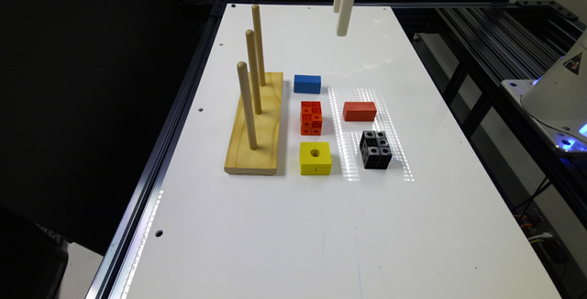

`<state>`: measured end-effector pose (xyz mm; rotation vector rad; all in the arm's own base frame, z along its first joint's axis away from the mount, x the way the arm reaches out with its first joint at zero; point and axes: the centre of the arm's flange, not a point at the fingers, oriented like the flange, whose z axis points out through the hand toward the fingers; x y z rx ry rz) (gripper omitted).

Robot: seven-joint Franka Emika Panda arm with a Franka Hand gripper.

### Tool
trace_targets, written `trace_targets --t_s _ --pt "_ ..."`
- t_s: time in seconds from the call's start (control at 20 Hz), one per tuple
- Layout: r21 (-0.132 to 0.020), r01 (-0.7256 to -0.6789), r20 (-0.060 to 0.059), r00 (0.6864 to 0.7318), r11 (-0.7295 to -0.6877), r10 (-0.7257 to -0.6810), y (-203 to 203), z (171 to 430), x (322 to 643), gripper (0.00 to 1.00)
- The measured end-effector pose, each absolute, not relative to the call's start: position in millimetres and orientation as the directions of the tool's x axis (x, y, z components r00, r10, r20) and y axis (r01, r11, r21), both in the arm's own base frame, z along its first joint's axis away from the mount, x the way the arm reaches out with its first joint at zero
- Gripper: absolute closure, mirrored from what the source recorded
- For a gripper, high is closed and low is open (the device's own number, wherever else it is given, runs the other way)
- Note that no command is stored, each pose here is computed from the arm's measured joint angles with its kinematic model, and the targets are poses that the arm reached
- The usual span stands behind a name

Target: Pick up narrow blue stick.

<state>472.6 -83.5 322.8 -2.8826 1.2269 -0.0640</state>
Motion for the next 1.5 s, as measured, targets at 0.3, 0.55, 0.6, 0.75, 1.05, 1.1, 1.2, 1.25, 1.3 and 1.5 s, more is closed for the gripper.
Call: trace_targets --t_s 0.3,0.55,0.6,0.75,1.05,1.1,1.2,1.25,1.3,1.5 --pt "-0.015 -0.7200 0.022 0.6934 -0.6938 -0.7202 -85 313 477 0.00" --pt "-0.011 -0.7199 0.017 0.6938 -0.6940 -0.7200 -85 292 481 0.00" --pt "-0.011 -0.7199 0.017 0.6938 -0.6940 -0.7200 -85 288 481 0.00" --pt "-0.011 -0.7198 0.017 0.6939 -0.6941 -0.7199 -85 283 483 0.00" --pt "-0.006 -0.7198 0.009 0.6941 -0.6942 -0.7198 -86 262 484 0.00" --pt "-0.006 -0.7198 0.010 0.6941 -0.6942 -0.7198 -86 257 484 0.00" --pt "-0.007 -0.7197 0.011 0.6942 -0.6942 -0.7197 -86 247 485 0.00" --pt "-0.008 -0.7197 0.012 0.6941 -0.6942 -0.7197 -86 244 485 0.00" --pt "-0.008 -0.7197 0.012 0.6942 -0.6943 -0.7197 -86 243 486 0.00" --pt "-0.014 -0.7162 0.020 0.6974 -0.6977 -0.7164 -84 245 490 0.00"
